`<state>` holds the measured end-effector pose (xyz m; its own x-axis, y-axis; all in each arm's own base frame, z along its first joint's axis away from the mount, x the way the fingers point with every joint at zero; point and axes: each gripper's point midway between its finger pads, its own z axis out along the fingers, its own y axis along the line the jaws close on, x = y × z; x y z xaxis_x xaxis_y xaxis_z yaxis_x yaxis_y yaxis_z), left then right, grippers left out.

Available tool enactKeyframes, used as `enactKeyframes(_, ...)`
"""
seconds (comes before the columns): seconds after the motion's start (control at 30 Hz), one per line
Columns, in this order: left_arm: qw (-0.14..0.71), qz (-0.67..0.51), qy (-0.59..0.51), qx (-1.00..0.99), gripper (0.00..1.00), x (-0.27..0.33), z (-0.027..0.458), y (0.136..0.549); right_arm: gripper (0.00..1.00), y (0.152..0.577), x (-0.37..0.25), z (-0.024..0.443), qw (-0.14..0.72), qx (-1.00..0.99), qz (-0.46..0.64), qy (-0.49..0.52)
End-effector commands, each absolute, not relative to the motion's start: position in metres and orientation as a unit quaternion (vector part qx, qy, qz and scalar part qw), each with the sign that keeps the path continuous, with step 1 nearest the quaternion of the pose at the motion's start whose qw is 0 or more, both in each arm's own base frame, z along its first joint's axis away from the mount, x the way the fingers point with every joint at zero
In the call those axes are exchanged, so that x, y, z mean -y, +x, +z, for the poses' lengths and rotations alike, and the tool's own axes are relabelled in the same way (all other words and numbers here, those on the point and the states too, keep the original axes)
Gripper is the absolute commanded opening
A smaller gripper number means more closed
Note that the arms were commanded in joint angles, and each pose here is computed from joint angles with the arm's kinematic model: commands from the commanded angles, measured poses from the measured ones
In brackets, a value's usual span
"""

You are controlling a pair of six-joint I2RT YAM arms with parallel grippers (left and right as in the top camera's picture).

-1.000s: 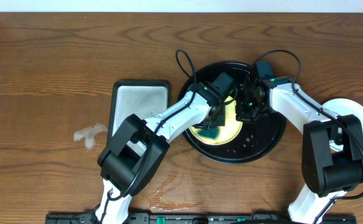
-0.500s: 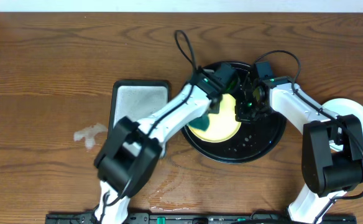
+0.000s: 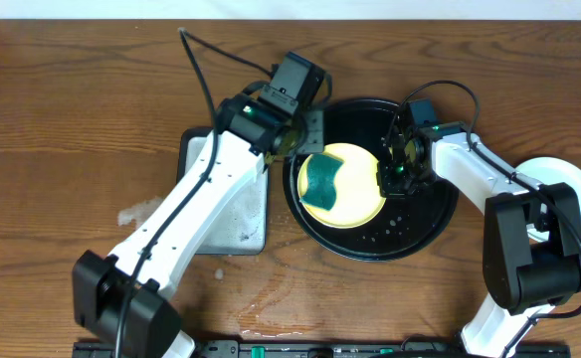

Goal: Clean dirty plates on tray and stack at the side
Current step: 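Scrub the yellow plate held by the right gripper with the left-held sponge, then return the sponge to the small tray with the left gripper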

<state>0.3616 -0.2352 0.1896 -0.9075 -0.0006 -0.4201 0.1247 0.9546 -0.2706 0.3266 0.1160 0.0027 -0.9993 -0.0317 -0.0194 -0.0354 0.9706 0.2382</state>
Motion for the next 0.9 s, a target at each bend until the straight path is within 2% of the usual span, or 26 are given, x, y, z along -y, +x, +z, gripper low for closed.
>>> enactKeyframes(0.0, 0.153, -0.136, 0.099, -0.974, 0.42, 0.251, 0.142, 0.345, 0.1, 0.32, -0.099, -0.006, -0.005, -0.996, 0.083, -0.02)
enactKeyframes(0.07, 0.128, -0.12, 0.099, -0.98, 0.49, 0.25, 0.117, 0.344, 0.1, 0.318, -0.099, -0.006, -0.01, -0.996, 0.082, -0.02)
enactKeyframes(0.2, 0.069, -0.097, 0.088, -0.989, 0.52, 0.251, 0.063, 0.34, 0.1, 0.317, -0.099, -0.006, -0.012, -0.996, 0.082, -0.02)
enactKeyframes(0.43, -0.008, -0.105, 0.103, -0.989, 0.53, 0.272, 0.0, 0.321, 0.1, 0.317, -0.099, -0.006, -0.012, -0.996, 0.082, -0.02)
enactKeyframes(0.47, -0.015, -0.104, 0.106, -0.989, 0.48, 0.274, -0.006, 0.318, 0.1, 0.316, -0.099, -0.006, -0.012, -0.996, 0.082, -0.02)
enactKeyframes(0.5, -0.02, -0.102, 0.108, -0.989, 0.33, 0.275, -0.011, 0.316, 0.1, 0.316, -0.099, -0.006, -0.012, -0.996, 0.082, -0.02)
enactKeyframes(0.57, -0.02, -0.101, 0.108, -0.989, 0.1, 0.275, -0.011, 0.315, 0.1, 0.317, -0.099, -0.006, -0.012, -0.996, 0.082, -0.02)
enactKeyframes(0.73, 0.001, -0.113, 0.107, -0.988, 0.07, 0.277, 0.013, 0.323, 0.1, 0.317, -0.099, -0.006, -0.011, -0.996, 0.082, -0.02)
enactKeyframes(0.87, 0.041, -0.119, 0.099, -0.987, 0.08, 0.267, 0.058, 0.333, 0.07, 0.318, -0.098, -0.006, -0.01, -0.996, 0.082, -0.019)
